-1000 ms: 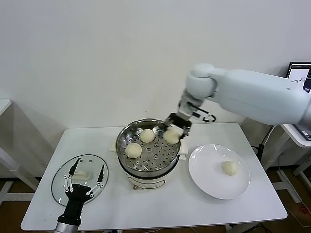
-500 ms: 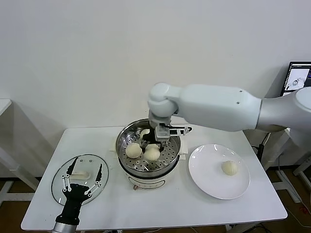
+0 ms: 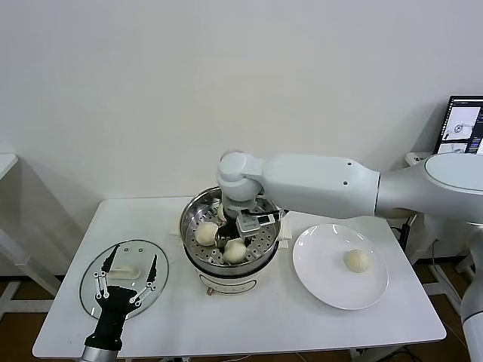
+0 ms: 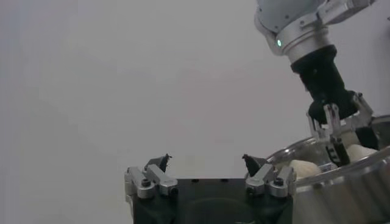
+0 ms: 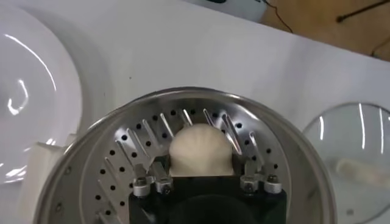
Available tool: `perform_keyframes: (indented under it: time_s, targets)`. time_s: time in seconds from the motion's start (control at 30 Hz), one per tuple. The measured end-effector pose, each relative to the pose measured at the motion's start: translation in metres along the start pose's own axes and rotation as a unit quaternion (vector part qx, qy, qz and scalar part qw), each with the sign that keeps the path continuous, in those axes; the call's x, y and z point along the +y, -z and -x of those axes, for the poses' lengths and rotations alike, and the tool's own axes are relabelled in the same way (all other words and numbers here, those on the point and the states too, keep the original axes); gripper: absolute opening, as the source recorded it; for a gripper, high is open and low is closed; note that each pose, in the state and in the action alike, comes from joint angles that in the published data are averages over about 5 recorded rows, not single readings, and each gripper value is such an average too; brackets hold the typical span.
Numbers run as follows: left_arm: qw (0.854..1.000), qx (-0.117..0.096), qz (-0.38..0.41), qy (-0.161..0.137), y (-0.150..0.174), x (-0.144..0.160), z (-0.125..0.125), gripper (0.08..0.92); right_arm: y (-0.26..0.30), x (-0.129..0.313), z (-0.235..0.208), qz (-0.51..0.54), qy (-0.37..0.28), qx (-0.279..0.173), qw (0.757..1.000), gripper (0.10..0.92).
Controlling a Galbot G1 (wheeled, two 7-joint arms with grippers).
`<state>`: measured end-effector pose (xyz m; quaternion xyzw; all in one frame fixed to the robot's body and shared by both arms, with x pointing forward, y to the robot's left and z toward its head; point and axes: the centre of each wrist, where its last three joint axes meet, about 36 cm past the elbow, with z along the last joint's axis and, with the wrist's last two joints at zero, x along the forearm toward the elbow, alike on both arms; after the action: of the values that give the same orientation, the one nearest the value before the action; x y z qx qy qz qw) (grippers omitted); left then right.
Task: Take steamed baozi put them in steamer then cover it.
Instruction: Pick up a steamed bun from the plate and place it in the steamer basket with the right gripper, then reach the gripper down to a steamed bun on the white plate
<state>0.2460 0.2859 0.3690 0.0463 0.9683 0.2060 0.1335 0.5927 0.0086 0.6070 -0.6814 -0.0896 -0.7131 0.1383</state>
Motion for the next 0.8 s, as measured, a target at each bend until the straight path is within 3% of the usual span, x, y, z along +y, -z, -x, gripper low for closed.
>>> perform_keyframes:
  time_s: [0.27,0.5,0.8]
  targets:
    - [1.0,0.0,-0.001,0.002,-0.001,0.0,0.0,0.823,0.0,-0.004,0.003,-0.013,0.004,0.005,1.0,0.816]
    - [1.0,0.0,-0.001,0.003,-0.002,0.0,0.001,0.823,-0.005,0.005,-0.01,0.004,-0.007,0.021,1.0,0.823]
    - [1.0,0.002,-0.003,0.003,-0.003,-0.002,0.002,0.823,-0.023,0.078,-0.067,0.189,-0.05,0.058,0.979,0.823]
